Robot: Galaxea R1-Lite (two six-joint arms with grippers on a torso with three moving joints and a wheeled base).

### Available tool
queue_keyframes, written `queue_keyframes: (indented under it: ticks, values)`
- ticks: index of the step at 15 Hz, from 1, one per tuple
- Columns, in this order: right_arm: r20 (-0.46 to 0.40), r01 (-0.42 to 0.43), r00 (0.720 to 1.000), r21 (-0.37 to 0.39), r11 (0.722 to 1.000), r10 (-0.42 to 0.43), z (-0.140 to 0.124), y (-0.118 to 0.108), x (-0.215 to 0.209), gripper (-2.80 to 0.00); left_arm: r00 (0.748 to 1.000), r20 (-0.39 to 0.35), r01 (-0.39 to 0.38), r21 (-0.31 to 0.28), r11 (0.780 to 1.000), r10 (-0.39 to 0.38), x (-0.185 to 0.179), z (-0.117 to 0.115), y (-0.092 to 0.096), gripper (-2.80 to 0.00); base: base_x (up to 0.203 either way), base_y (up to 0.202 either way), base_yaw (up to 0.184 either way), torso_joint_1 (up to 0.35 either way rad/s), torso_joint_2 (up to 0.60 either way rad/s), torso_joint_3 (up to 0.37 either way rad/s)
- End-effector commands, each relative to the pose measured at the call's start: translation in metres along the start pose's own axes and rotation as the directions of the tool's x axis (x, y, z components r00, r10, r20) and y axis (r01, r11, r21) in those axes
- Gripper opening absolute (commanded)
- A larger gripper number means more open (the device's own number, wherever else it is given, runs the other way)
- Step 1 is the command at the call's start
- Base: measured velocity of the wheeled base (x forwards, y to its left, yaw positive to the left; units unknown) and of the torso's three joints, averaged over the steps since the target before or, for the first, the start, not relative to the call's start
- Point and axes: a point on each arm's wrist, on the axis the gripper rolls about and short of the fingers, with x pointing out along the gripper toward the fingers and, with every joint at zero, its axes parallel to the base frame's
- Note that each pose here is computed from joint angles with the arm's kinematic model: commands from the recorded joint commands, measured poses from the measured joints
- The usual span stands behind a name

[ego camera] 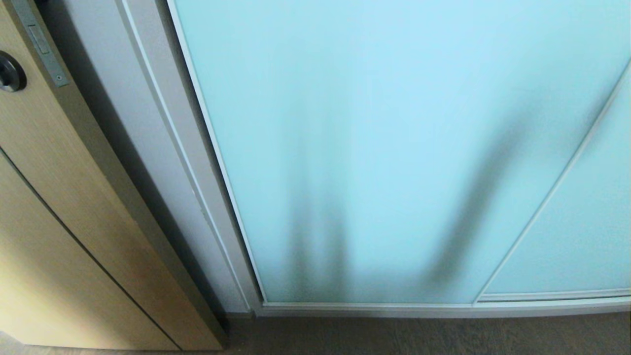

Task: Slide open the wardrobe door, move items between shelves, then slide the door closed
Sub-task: Close the door, then open the door

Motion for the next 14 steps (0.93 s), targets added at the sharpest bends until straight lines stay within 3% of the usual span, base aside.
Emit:
queue_keyframes:
  ticks: [1, 4, 7, 12, 14]
  values:
    - [0.163, 0.025, 0.987, -0.060, 0.998, -0.015, 0.021, 0.031, -0.088, -2.80, 1.000, -0.002, -0.001, 0.000, 1.000, 0.001, 0.000, 0.000, 0.000, -2.80, 0.000, 0.000, 0.000, 0.000, 0.00, 0.000]
    - [0.244, 0.006, 0.970, -0.106, 0.994, 0.020, 0.002, 0.061, -0.154, -2.80, 1.000, -0.002, -0.001, 0.000, 1.000, 0.001, 0.000, 0.000, 0.000, -2.80, 0.000, 0.000, 0.000, 0.000, 0.00, 0.000]
    - [0.263, -0.113, 0.953, -0.162, 0.980, 0.153, -0.037, 0.084, -0.210, -2.80, 1.000, -0.002, -0.001, 0.000, 1.000, 0.001, 0.000, 0.000, 0.000, -2.80, 0.000, 0.000, 0.000, 0.000, 0.00, 0.000]
    - [0.151, -0.183, 0.966, -0.169, 0.969, 0.209, -0.133, 0.070, -0.257, -2.80, 1.000, -0.002, -0.001, 0.000, 1.000, 0.001, 0.000, 0.000, 0.000, -2.80, 0.000, 0.000, 0.000, 0.000, 0.00, 0.000]
    - [0.048, -0.163, 0.984, -0.106, 0.981, 0.169, -0.165, 0.064, -0.256, -2.80, 1.000, -0.002, -0.001, 0.000, 1.000, 0.001, 0.000, 0.000, 0.000, -2.80, 0.000, 0.000, 0.000, 0.000, 0.00, 0.000]
